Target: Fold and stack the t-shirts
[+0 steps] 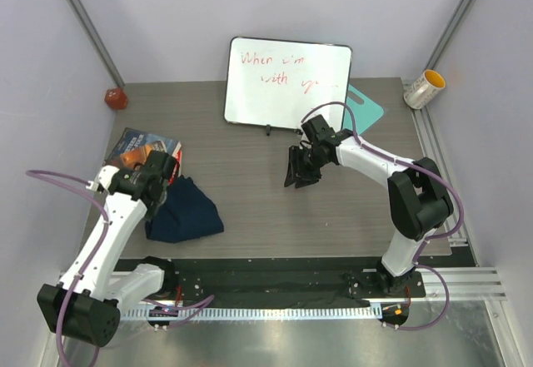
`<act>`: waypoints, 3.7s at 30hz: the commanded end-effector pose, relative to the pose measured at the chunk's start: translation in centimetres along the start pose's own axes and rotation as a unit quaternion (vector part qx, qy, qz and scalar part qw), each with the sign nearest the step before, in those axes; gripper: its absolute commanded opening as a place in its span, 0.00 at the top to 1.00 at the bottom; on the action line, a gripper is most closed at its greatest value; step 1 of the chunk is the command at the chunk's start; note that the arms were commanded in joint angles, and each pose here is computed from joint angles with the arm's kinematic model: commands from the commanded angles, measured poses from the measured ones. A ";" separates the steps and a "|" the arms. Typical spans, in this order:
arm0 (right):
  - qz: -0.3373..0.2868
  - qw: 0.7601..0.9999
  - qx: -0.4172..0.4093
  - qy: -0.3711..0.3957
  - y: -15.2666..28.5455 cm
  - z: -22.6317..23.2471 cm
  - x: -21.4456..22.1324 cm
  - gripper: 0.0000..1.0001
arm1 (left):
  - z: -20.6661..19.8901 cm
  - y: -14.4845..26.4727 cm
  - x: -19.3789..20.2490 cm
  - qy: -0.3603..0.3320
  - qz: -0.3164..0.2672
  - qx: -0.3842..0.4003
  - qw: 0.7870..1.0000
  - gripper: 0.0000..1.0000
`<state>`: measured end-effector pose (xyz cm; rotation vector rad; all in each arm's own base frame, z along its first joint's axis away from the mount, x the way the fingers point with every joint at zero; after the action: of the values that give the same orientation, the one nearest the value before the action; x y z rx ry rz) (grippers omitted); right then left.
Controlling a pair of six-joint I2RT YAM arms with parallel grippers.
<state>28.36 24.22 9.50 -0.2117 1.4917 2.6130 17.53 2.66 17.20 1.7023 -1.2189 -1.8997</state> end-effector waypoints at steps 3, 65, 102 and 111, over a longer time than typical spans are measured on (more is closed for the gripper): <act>-0.011 1.000 -0.021 0.011 0.6 1.0 -0.8 0.54 | 4.6 1.9 -1.9 -0.086 -0.012 -0.074 0.994 0.61; -0.016 1.000 -0.019 0.000 1.5 0.4 0.3 0.54 | 1.9 -10.3 5.1 -0.137 0.164 -0.119 0.970 1.00; -0.078 0.993 0.073 -0.047 1.9 -4.0 -0.6 0.53 | -15.8 3.1 11.8 -0.402 0.129 0.299 0.856 0.60; -0.117 0.979 0.137 -0.093 2.7 -7.5 -1.1 0.54 | -16.4 5.2 17.9 -0.473 0.148 0.327 0.805 0.59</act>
<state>28.94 17.66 7.43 -0.0847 1.6273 2.2642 25.82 -17.03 9.23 0.5161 -2.4189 -2.3528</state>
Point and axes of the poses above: each gripper's point midway between its finger pads, its own y axis back along the fingers, its own z axis along the line the jaws close on, x = y × z, the point moved 2 cm from there along y, back along the fingers, and after that the axes turned 5 degrees about -y, right-handed, at the moved point
